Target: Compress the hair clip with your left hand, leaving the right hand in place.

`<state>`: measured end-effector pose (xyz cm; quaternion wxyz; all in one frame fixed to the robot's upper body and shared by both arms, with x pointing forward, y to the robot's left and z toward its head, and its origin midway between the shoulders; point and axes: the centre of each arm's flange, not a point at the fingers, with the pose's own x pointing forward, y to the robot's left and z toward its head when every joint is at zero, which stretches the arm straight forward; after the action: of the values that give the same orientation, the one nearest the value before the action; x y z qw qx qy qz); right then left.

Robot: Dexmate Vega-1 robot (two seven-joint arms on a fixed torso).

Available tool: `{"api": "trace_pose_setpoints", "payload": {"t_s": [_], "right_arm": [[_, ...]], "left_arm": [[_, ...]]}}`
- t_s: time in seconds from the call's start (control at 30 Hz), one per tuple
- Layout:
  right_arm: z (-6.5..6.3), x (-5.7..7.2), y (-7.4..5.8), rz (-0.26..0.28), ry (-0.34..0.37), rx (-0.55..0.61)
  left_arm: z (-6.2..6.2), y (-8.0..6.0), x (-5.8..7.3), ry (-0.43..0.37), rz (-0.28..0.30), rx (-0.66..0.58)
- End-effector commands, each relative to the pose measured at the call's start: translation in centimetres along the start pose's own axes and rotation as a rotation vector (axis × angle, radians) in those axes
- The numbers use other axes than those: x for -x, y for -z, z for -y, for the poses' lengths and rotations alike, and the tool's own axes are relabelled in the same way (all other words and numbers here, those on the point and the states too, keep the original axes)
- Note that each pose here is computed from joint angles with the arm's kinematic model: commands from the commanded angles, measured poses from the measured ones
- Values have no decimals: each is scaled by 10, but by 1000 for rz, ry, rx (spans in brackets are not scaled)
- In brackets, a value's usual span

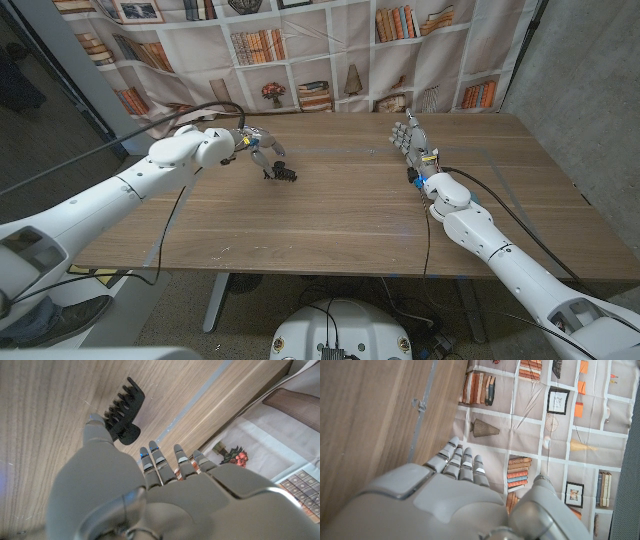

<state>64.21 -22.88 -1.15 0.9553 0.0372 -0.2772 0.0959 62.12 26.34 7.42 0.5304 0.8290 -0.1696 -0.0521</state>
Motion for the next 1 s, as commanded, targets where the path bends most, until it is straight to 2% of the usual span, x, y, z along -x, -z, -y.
{"api": "trace_pose_setpoints", "payload": {"t_s": [0.03,0.73,1.0], "right_arm": [[1,-1,3,-14,-4,1],[1,-2,6,-28,-15,2],[0,-2,6,-31,-14,2]], "left_arm": [[11,-6,-8,5,11,37],[13,-4,-8,-40,-10,85],[13,-3,-9,-32,-12,82]]}}
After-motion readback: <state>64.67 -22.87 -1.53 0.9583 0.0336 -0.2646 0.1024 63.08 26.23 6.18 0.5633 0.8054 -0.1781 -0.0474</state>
